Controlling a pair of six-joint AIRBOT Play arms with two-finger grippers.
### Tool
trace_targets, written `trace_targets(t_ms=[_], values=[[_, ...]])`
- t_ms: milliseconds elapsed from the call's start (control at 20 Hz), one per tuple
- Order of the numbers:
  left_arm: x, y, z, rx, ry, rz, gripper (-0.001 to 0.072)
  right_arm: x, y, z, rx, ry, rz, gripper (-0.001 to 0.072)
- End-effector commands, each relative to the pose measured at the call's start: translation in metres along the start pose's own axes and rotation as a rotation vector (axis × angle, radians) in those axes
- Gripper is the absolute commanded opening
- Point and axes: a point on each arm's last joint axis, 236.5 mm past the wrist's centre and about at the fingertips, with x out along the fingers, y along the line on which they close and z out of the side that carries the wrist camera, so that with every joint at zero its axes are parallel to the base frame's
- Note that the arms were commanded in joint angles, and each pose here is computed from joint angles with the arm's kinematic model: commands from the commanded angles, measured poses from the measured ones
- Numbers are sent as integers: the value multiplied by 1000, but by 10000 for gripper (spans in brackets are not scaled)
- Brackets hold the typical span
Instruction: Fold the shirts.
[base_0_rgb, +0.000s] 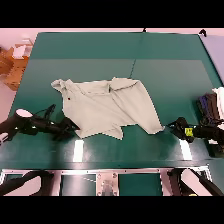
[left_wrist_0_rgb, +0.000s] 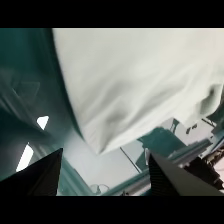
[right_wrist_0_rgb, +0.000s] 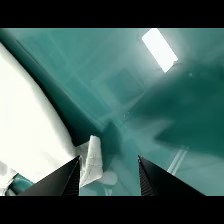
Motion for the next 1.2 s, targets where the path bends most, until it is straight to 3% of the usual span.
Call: trace_targets(t_ms=[0, 50, 350, 400, 450, 550, 800, 1000, 1150], values=[[14, -1, 3, -2, -47, -2, 536, 0, 3, -1, 2, 4, 16, 420], [14, -1, 4, -6, -52, -5, 369, 0, 4, -1, 3, 3, 18, 420], [35, -10, 2, 13, -41, -21, 344, 0, 4, -3, 3, 13, 20, 420], [34, -10, 1, 25, -38, -23, 113, 0, 4, -4, 3, 18, 20, 419], [32, -9, 1, 28, -30, -22, 31, 0, 5, -6, 3, 25, 22, 407], [26, -3, -1, 13, -14, -19, 30, 4, 6, -12, -8, 43, 19, 362], [17, 2, 2, -9, -12, -35, 30, 24, 8, -20, -51, 73, -5, 348], [17, 2, 2, 5, -14, -35, 30, 31, 20, -22, -85, 97, 60, 14], [11, -12, 1, 60, 11, -63, 29, 18, 47, 5, -143, 20, 122, 13]])
